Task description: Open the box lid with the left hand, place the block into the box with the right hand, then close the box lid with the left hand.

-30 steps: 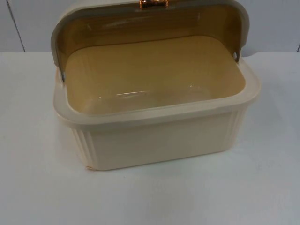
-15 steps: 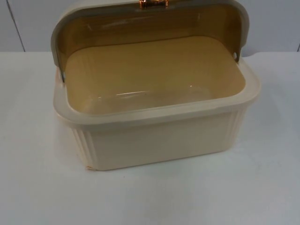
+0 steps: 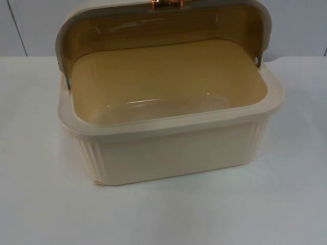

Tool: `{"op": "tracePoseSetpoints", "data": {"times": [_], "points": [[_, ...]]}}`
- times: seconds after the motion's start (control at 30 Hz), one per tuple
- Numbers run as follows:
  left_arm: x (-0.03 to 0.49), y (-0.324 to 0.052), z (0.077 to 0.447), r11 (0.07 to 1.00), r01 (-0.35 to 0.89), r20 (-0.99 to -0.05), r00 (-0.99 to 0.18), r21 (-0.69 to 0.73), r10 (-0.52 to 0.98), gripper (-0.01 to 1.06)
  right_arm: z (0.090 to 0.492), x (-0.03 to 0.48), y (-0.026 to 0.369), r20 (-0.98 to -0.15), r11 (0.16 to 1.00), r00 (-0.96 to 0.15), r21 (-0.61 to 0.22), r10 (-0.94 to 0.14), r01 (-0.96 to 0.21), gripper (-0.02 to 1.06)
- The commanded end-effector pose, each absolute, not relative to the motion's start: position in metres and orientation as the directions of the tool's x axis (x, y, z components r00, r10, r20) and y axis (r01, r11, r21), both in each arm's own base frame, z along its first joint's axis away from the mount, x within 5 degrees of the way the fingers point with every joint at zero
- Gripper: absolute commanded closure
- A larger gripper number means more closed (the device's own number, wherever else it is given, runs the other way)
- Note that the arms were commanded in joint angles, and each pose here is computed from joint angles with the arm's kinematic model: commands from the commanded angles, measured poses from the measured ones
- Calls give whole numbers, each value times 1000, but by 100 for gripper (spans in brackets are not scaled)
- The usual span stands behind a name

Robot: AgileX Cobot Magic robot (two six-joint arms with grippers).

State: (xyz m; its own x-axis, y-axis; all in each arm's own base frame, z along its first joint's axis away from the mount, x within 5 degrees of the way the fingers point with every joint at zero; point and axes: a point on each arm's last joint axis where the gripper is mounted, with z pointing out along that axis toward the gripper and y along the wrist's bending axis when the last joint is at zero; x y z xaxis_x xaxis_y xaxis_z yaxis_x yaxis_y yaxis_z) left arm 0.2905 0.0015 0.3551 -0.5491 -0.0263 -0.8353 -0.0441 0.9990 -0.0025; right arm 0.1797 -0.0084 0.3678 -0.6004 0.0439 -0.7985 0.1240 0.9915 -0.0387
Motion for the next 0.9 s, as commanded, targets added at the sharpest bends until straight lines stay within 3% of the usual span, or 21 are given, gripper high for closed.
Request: {"op": "tracePoseSetpoints", "data": {"times": [0.0,0.1,0.23,0.27,0.43,0.63,0.67,0.8,0.87], "points": [[288,-1,356,999,-44,-837,-545,-21,-42,0,356,194,-7,-749,990,-657,-12,82,137,0],[288,-1,356,999,-44,-837,-545,-21,-42,0,342,209,-7,-696,989,-712,-16,95,147,0],[288,-1,356,999,-44,-837,-545,-21,-42,0,309,232,-7,-548,987,-829,-43,106,155,0],[288,-1,356,999,-44,-837,-545,-21,-42,0,309,232,-7,-548,987,-829,-43,106,155,0],[289,0,356,999,-41,-839,-544,-9,-29,0,265,258,-4,-366,986,-921,-45,133,160,0],[289,0,356,999,-41,-840,-542,-7,-28,0,213,270,7,-215,976,-952,53,218,212,0],[289,0,356,999,-41,-840,-542,-7,-28,0,213,270,7,-215,976,-952,53,218,212,0],[289,0,356,999,-41,-840,-542,-7,-28,0,159,254,7,-82,965,-961,29,264,262,0],[289,0,356,999,-40,-841,-541,-7,-28,0,155,252,6,-76,963,-960,28,271,270,0]]}}
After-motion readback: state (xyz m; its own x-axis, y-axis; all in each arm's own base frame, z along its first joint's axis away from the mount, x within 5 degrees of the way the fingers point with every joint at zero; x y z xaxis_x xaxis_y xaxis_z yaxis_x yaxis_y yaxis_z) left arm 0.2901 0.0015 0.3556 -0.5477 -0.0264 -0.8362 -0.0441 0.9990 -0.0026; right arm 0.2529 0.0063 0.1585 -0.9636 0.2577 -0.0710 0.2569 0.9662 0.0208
